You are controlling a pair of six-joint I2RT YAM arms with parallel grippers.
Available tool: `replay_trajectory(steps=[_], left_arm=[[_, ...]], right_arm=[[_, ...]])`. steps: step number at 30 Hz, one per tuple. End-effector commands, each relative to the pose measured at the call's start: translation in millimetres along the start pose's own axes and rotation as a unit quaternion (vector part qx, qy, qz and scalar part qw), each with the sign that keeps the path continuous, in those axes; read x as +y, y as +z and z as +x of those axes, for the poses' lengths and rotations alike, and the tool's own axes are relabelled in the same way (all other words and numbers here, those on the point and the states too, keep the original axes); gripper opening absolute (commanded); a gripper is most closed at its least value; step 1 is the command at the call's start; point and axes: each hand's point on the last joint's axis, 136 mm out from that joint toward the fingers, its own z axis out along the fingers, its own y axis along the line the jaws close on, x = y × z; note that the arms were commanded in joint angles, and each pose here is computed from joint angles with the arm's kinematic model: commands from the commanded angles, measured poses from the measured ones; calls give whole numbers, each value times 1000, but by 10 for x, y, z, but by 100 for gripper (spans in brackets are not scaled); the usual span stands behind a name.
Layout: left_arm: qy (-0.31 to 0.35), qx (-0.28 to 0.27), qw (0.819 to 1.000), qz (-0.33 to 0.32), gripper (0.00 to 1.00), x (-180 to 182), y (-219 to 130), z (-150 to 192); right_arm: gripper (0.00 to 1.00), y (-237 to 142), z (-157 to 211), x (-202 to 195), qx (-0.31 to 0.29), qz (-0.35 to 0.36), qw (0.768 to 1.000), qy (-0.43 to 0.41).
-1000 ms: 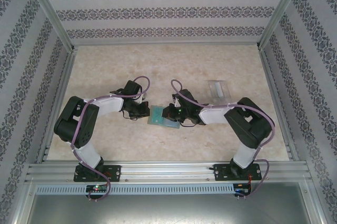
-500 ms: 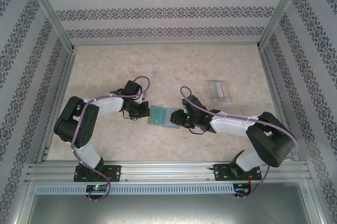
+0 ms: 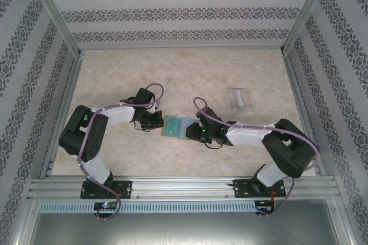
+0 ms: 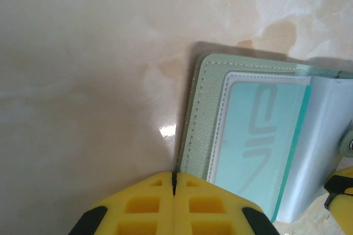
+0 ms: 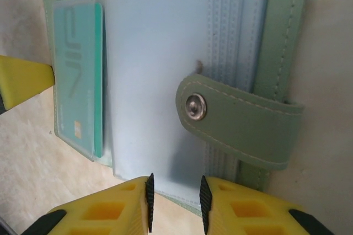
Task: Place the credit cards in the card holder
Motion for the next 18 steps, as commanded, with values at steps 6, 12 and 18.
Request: replay_trajectory(steps=[6,12,18], left_arm=[[-8,8,1000,-11,0,100,71,54],[-9,9,1000,-6,0,89,93,51],[-10,8,1000,-5,0,94,91,56]], right_arm=[[26,16,-26,59,-1,5,1000,-13],[28,88,-37,97,4,0,1000,-14],[28,118,-80,167,3,-7,1000,-16]])
